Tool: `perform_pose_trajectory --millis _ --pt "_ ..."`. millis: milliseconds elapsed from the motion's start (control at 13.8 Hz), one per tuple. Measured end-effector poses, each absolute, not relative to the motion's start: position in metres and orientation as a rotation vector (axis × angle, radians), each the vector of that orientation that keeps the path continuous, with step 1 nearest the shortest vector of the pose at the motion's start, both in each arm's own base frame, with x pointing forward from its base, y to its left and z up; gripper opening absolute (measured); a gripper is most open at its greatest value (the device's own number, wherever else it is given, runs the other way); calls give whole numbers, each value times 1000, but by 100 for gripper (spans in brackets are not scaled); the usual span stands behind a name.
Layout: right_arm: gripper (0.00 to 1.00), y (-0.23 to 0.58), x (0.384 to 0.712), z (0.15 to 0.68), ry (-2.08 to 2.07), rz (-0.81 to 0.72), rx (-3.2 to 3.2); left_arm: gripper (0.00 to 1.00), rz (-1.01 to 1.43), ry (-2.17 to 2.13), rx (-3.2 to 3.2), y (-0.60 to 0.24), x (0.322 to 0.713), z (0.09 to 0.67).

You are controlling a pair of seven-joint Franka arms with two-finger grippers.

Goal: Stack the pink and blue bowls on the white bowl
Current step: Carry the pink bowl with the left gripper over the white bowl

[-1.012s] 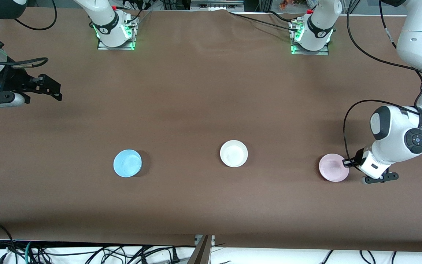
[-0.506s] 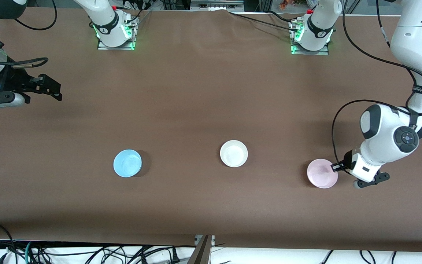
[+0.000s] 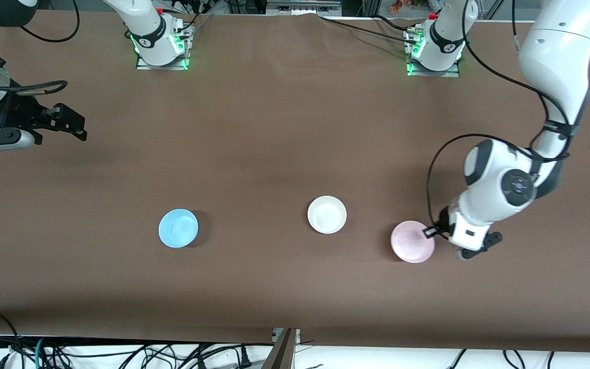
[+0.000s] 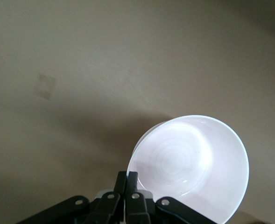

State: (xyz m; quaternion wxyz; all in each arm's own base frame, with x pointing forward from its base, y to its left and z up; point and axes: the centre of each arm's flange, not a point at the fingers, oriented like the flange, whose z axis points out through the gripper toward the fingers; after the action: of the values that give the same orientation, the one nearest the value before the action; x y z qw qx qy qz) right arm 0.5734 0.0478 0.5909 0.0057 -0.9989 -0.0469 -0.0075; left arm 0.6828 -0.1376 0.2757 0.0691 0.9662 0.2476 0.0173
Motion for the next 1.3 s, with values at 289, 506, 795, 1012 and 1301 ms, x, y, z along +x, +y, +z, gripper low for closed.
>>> perform_pose_trajectory --millis 289,506,795,1012,1301 --pt "100 48 573 591 -147 -23 -3127 2 56 831 2875 -201 669 290" --pt "100 48 573 591 -147 -23 -3127 2 51 878 2857 -231 659 294" --pt "100 48 573 591 -147 -23 -3127 2 12 944 2844 -280 636 289" --pt "100 48 573 591 -147 -23 -3127 2 1 970 2829 -298 628 291" --pt "100 48 573 591 -147 -23 -3127 2 -34 978 2822 -314 615 288"
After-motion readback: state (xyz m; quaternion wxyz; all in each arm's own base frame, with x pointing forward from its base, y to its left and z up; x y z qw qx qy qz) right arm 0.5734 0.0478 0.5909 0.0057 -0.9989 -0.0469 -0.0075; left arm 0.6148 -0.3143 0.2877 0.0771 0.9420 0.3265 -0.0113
